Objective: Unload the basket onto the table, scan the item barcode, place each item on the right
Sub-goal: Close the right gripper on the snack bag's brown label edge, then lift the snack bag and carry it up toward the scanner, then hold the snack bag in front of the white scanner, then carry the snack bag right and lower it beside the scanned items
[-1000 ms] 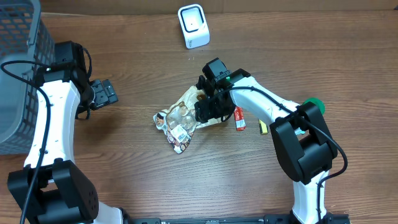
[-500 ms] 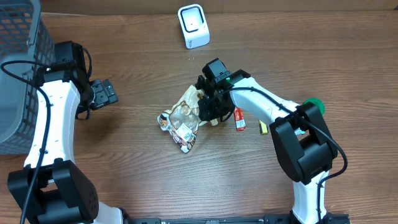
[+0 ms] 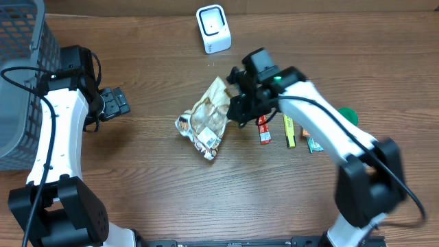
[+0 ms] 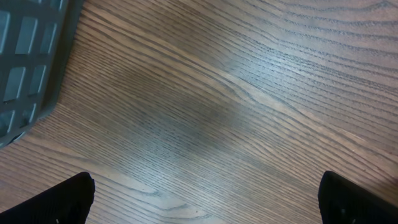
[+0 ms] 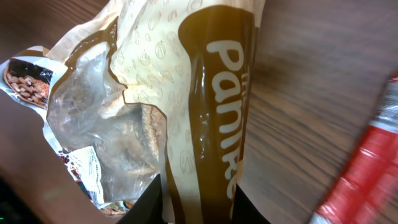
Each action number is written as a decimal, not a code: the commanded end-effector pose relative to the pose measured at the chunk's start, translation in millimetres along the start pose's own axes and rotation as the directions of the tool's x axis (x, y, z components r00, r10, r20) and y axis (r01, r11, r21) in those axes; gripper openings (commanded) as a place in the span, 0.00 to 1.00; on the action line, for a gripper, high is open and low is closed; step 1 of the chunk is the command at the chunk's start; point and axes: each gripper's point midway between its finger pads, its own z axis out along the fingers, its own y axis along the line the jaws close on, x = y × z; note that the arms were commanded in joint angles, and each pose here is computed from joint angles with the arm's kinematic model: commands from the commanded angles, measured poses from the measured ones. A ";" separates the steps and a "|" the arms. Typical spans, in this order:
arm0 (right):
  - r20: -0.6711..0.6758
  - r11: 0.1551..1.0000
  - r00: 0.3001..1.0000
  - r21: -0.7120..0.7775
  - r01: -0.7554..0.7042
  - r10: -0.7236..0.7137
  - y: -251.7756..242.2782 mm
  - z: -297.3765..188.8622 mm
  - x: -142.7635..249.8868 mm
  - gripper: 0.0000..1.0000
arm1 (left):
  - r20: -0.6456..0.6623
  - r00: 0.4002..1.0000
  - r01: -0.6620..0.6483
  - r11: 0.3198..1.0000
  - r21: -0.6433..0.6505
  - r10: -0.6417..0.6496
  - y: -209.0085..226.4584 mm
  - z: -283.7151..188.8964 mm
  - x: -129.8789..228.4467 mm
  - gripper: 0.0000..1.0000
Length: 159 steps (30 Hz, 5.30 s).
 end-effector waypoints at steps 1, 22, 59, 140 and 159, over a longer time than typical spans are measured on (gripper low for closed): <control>0.109 0.998 0.993 -0.025 0.055 -0.052 21.1 -50.3 -11.1 0.04 | 0.008 1.000 -0.021 1.000 0.002 0.021 -3.2 -1.3 -3.4 1.00; 0.362 0.990 0.924 0.109 0.090 -0.124 24.4 -113.7 -63.5 0.03 | 0.008 1.000 -0.021 1.000 0.002 0.021 -3.2 -1.3 -3.5 1.00; 0.588 0.471 0.441 0.808 -0.355 -0.678 -127.8 -81.8 -265.6 0.04 | 0.008 1.000 -0.021 1.000 0.002 0.021 -3.2 -1.3 -3.4 1.00; 0.020 0.944 0.994 0.316 0.099 -0.111 -33.4 -66.3 -27.9 1.00 | 0.008 1.000 -0.021 1.000 0.002 0.021 -3.2 -1.3 -3.5 1.00; 0.022 0.944 0.994 0.316 0.097 -0.109 -34.2 -66.6 -28.1 1.00 | 0.008 1.000 -0.020 1.000 0.002 0.020 -2.9 -1.3 -3.5 1.00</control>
